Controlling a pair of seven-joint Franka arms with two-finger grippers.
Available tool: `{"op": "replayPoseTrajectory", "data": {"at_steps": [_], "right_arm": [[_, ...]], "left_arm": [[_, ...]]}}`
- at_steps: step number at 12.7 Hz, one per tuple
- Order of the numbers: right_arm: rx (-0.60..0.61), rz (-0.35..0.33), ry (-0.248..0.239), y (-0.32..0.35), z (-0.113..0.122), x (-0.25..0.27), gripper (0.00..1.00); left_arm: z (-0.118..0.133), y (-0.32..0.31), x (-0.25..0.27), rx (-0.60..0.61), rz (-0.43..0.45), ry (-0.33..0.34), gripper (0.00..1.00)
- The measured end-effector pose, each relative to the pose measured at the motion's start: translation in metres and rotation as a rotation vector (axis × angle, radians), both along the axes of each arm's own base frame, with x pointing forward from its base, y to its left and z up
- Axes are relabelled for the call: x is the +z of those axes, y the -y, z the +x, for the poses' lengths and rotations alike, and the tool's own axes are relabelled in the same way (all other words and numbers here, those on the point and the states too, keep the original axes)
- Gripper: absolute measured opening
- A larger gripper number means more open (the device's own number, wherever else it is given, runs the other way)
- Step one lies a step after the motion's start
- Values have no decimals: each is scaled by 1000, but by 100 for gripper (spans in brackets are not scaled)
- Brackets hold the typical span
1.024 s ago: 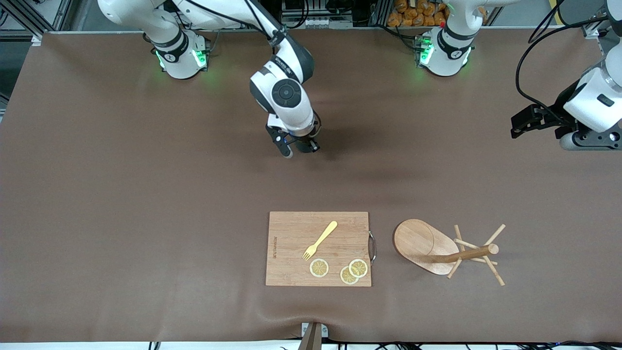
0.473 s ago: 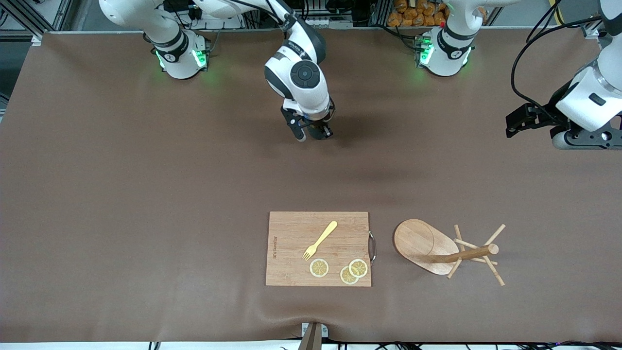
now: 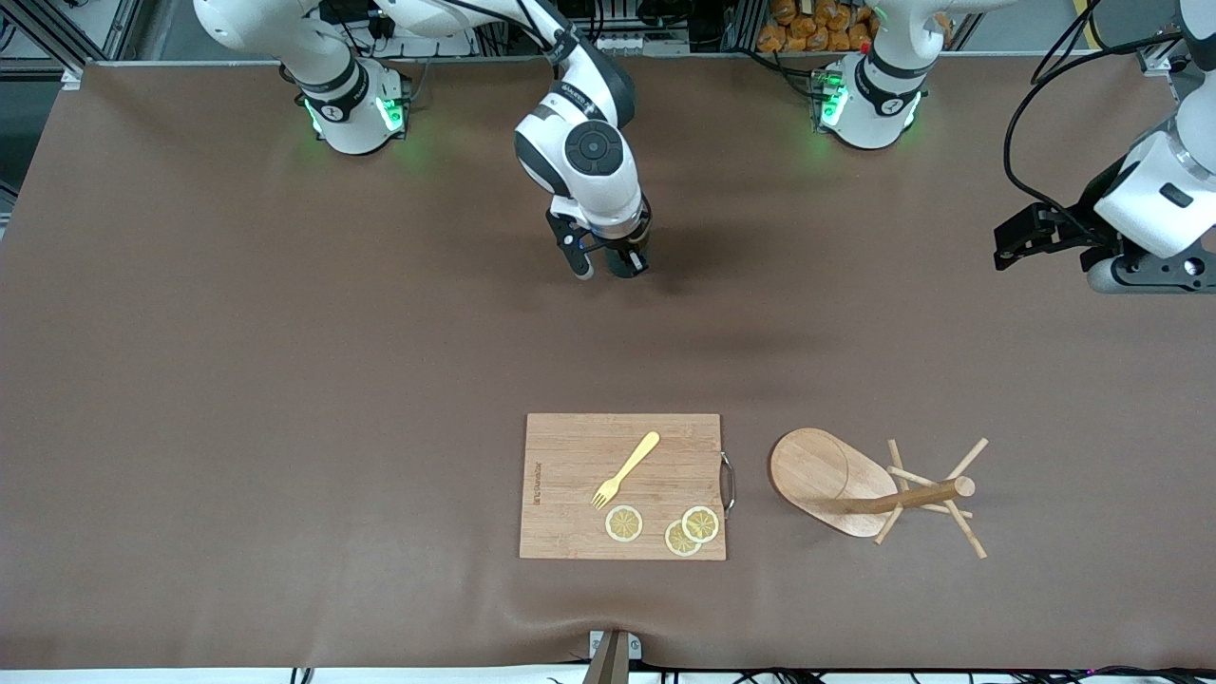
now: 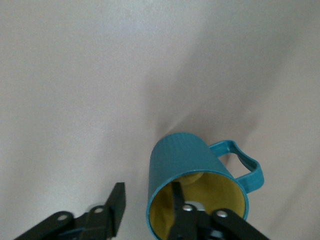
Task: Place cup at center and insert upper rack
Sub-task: 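Reach the right gripper down and grasp the teal mug's rim, then carry the teal mug to the table center and open the right gripper, then withdraw the right gripper while the left gripper reaches toward the mug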
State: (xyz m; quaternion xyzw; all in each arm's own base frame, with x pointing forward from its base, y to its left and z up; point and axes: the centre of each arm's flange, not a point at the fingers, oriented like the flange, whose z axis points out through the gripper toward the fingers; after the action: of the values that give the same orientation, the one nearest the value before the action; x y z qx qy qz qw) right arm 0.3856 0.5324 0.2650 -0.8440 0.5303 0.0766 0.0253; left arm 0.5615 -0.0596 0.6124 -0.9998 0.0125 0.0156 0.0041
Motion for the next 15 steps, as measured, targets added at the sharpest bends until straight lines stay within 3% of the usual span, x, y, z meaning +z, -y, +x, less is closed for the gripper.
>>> {"op": "replayPoseTrajectory", "data": {"at_steps": [4,7,9,12,15], "right_arm": [[23,-3,28,6,17,12,97],[193,0,37,43,60,48,100],[329,15,47,97,102,83,100],[484,51,106,208,170,134,100],[648,69,121,310,200,179,100]], "left_arm": [[1,-6,1,9,0,1,100],[1,-5,1,12,-16,1,100],[0,1,1,7,-36,-2,100],[3,14,0,39,-77,10,100],[8,48,0,115,-91,27,100]]}}
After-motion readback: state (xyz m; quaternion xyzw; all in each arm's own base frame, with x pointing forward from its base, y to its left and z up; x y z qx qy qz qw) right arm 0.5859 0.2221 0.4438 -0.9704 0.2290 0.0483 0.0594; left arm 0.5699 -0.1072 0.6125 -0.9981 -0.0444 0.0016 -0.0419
